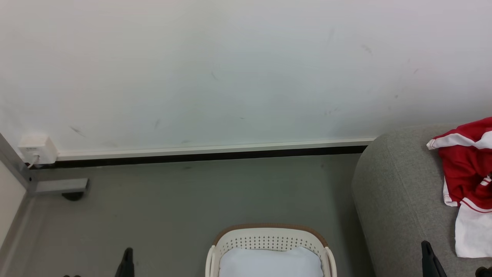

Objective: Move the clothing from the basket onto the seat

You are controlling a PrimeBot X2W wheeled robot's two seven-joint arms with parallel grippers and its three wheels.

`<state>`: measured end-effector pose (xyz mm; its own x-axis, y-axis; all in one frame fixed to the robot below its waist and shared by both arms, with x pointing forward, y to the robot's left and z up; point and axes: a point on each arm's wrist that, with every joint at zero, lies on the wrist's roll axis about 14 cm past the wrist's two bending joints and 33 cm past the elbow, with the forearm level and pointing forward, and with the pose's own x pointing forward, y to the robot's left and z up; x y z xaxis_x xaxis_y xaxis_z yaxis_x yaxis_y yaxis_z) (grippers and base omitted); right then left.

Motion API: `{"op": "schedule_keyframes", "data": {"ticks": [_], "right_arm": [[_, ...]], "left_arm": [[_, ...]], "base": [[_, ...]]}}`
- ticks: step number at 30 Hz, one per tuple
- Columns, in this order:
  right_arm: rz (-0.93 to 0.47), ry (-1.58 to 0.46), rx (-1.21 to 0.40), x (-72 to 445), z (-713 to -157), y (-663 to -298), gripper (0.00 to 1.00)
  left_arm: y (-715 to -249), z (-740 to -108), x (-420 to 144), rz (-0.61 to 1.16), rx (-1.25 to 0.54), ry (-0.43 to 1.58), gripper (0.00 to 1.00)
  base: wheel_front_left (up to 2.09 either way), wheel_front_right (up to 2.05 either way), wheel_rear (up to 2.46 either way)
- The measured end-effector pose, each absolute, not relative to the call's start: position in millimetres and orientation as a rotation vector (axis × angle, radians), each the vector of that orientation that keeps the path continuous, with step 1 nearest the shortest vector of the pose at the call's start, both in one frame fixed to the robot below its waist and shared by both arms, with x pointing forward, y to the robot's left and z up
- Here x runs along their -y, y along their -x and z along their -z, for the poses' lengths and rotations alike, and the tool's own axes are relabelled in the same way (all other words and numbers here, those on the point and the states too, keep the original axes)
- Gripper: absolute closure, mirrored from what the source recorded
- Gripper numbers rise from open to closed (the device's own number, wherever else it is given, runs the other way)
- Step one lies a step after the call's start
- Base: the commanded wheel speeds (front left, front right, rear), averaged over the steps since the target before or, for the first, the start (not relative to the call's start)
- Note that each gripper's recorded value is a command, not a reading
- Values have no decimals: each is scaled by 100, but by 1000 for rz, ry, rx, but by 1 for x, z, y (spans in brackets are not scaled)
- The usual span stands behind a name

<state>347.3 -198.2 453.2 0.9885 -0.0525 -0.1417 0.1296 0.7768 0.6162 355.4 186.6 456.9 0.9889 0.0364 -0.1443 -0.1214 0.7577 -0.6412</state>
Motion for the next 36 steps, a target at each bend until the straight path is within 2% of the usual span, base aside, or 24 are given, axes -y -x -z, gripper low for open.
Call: {"op": "schedule_keyframes", "data": {"ticks": [36], "right_arm": [[98,-1114,-71,201,-475,-367,100]], "left_arm": [[-373,-477,-192,-82,-86,1133,100]], "base": [[0,0,0]]}}
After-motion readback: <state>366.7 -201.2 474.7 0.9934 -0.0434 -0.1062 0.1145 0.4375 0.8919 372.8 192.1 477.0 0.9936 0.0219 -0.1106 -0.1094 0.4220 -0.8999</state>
